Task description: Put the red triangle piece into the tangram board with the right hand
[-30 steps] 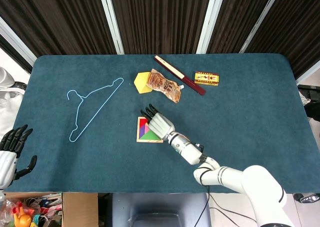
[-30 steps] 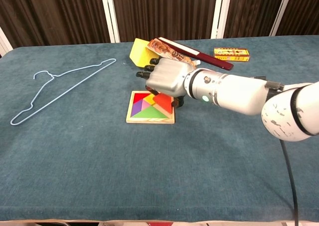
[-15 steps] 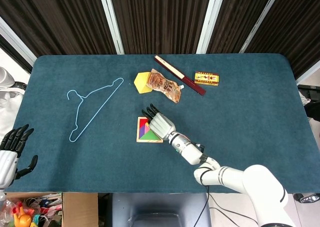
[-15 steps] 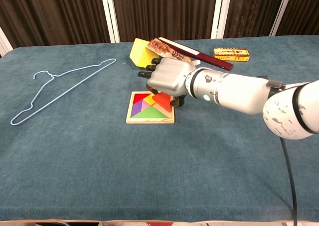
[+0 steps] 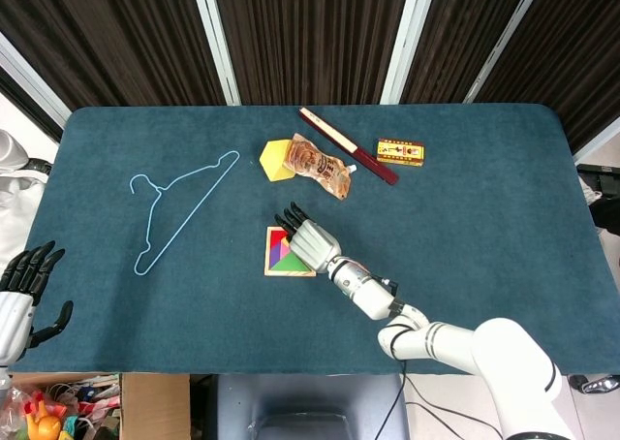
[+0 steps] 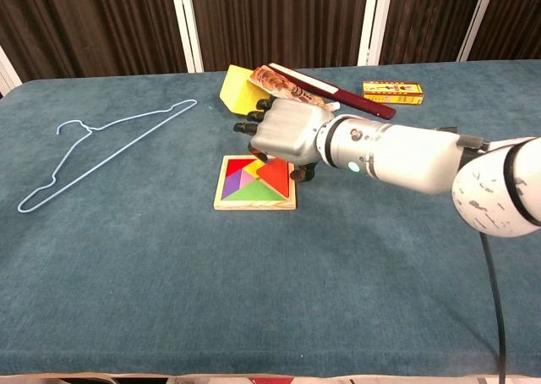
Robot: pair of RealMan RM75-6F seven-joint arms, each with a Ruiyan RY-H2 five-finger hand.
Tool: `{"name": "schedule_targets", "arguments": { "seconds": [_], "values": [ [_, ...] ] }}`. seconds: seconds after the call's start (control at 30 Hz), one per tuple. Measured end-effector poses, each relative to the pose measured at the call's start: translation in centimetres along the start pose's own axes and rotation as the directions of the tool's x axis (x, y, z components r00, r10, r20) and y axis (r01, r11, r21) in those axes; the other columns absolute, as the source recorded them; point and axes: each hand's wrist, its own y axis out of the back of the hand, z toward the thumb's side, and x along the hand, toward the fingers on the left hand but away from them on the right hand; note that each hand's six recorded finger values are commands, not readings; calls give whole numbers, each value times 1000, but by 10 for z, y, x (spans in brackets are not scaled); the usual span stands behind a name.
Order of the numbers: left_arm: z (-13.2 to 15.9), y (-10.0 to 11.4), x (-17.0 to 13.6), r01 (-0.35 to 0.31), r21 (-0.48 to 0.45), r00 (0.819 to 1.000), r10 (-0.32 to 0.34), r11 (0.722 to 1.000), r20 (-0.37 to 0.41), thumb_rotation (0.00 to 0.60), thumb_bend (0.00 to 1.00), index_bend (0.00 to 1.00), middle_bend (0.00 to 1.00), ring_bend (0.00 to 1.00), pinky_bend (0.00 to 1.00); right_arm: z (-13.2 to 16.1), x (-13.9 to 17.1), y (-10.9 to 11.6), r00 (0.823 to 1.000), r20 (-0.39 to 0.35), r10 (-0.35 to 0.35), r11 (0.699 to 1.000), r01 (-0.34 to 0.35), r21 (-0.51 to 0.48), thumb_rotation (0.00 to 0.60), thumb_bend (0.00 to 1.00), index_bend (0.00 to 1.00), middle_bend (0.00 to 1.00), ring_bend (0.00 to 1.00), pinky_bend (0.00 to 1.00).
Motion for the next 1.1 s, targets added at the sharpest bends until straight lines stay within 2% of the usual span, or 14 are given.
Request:
{"name": "schedule_targets", "arguments": {
  "seconds": [0.33, 0.5, 0.63, 0.8, 1.1],
  "values": [
    [0, -1, 0, 4, 3, 1000, -4, 1000, -2, 600, 461, 0, 0, 0, 74, -9, 6, 8, 999, 15, -28, 999, 29, -46, 600, 459, 382, 75, 0, 0],
    [0, -1, 0, 2, 2, 1000, -2, 1000, 2, 600, 463, 0, 0, 0, 74, -25, 10, 7, 999, 42, -26, 998, 29, -55, 600, 459, 396, 74, 0, 0],
    [1, -2, 1, 5, 2, 1000, -5, 1000, 2, 600, 462, 0, 0, 0, 74, -33, 13, 0, 999, 52, -5, 999, 7, -39, 600, 511, 432, 71, 0, 0],
    [1, -3, 1, 8, 5, 1000, -8, 1000, 2, 600, 463, 0, 0, 0, 74, -32, 12, -8, 998, 51, 31, 999, -29, -29, 600, 516, 458, 71, 0, 0],
    [0, -3, 0, 8, 6, 1000, -8, 1000, -2, 600, 462, 0, 0, 0, 74, -19, 6, -10, 999, 32, 42, 999, -41, -28, 600, 524, 469, 71, 0, 0]
  ]
}}
